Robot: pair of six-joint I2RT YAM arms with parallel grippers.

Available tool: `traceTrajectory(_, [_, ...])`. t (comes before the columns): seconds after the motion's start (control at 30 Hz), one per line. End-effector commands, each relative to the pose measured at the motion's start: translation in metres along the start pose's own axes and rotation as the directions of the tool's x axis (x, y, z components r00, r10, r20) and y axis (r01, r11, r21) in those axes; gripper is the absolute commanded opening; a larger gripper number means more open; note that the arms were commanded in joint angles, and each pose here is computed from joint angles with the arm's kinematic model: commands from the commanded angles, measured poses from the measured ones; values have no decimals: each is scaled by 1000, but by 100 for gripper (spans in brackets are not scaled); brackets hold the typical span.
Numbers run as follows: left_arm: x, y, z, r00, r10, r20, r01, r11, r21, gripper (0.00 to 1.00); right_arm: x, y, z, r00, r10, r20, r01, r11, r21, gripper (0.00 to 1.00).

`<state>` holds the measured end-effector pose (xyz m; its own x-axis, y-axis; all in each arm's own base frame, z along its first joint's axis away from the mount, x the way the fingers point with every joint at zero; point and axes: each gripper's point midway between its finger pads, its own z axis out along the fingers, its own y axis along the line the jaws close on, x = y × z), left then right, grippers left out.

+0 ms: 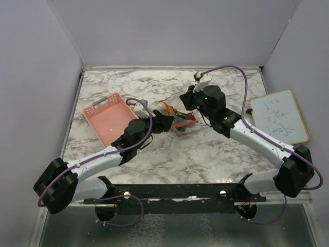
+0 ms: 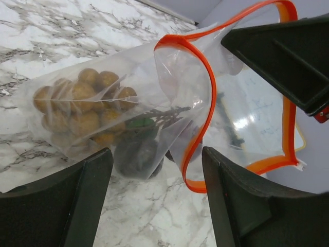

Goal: Open the zip-top bag and remove the fake food

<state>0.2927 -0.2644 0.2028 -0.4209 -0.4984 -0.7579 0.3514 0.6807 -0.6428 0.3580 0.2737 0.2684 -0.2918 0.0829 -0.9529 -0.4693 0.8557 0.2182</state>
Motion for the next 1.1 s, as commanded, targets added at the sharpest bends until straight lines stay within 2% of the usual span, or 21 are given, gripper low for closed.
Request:
traceTrajectory(0.0, [-22,-1,10,977,-132,169,144,988,-58,69,-16,8,1,996,48,72,-46,998,-32,1])
traceTrajectory(0.1, [-15,-2,12,963,-194,188,208,976,-58,53,-17,3,-1,996,39,79,-38,999,-11,1])
traceTrajectory(0.2, [-5,-2,17,963,-195,187,215,972,-92,29,-16,-1,-1,996,33,79,-34,999,12,1])
traceTrajectory(0.3, [5,-7,26,968,-192,161,210,973,-99,18,-14,0,-1,996,34,78,-34,999,2,1])
traceTrajectory(0.37, [11,-12,33,970,-196,145,210,973,-92,18,-13,2,-1,996,36,76,-36,999,-8,1])
traceTrajectory(0.43, [17,-18,39,971,-198,131,210,974,-81,29,-13,3,-1,997,37,74,-36,999,-12,1])
traceTrajectory(0.5, [22,-24,44,973,-197,118,206,976,-67,32,-13,2,-1,997,35,73,-35,999,-9,1])
traceTrajectory(0.6, [25,-28,49,976,-185,111,193,979,-69,15,-16,1,-4,996,31,79,-32,1000,0,1])
traceTrajectory(0.63, [26,-26,50,978,-179,111,188,979,-76,3,-16,0,-6,996,29,80,-29,1000,0,1])
traceTrajectory(0.67, [25,-26,50,979,-171,114,181,981,-77,0,-17,0,-7,996,25,82,-25,1000,0,1])
traceTrajectory(0.87, [1,-16,38,985,-66,158,88,987,-137,0,-16,-9,-15,996,-4,88,0,999,38,1])
traceTrajectory(1.07, [-84,-9,37,966,93,240,-44,978,-203,0,-22,9,-1,997,-28,73,32,999,-42,1])
